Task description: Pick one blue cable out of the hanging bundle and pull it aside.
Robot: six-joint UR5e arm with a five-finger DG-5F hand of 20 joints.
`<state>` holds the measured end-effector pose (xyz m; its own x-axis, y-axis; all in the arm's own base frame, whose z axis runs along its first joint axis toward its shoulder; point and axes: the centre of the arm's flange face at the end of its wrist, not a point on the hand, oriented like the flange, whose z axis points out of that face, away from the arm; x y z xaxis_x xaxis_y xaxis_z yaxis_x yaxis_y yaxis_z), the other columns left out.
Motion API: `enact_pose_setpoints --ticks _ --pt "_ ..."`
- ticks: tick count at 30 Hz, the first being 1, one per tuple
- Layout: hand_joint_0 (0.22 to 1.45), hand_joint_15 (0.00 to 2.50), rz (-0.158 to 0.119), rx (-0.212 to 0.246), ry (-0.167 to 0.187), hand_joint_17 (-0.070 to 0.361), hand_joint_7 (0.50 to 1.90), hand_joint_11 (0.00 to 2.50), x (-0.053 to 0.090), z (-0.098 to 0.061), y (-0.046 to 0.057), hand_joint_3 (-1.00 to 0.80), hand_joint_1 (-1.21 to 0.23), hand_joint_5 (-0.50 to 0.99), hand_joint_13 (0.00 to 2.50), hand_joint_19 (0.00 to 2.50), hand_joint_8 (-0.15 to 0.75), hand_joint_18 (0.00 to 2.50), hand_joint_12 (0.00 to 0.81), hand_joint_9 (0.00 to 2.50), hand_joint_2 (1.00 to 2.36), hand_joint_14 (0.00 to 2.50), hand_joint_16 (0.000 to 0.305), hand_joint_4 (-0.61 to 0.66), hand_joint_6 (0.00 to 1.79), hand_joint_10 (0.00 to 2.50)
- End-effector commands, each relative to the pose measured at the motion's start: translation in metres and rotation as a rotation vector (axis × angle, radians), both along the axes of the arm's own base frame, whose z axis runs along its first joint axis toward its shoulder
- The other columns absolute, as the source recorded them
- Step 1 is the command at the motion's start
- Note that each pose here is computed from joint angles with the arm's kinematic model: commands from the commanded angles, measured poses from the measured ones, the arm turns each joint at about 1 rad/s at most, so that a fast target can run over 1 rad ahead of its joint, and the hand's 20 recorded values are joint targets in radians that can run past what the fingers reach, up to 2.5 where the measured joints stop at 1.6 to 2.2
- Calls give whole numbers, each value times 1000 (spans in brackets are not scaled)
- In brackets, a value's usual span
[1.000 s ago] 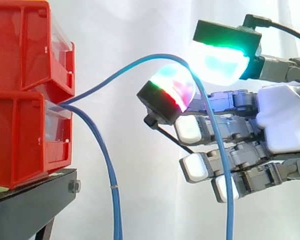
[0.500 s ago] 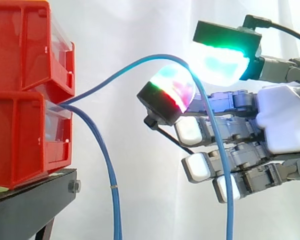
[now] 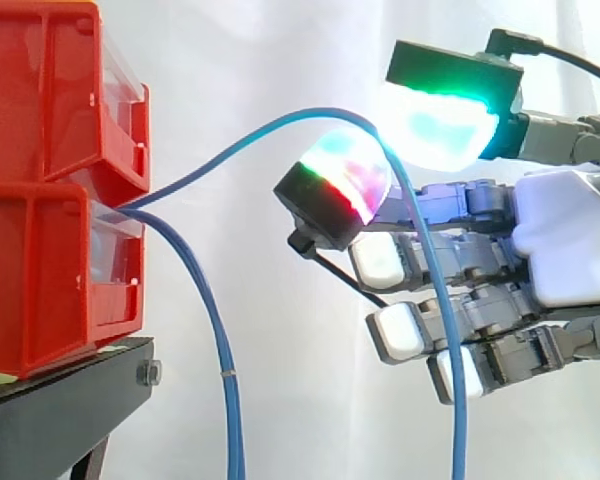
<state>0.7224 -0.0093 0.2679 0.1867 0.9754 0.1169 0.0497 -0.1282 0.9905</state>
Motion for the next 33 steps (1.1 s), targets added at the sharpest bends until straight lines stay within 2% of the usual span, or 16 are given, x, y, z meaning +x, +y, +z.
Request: enact_pose_setpoints --ticks 1,33 --pt "573 521 0 0 -1 115 866 206 0 0 0 -37 -837 -4 898 601 240 813 373 1067 1011 18 51 -89 833 6" --pt "571 542 0 -1 2 117 859 254 0 -1 0 -43 -831 -6 933 592 261 834 386 1139 1011 17 52 -84 834 10"
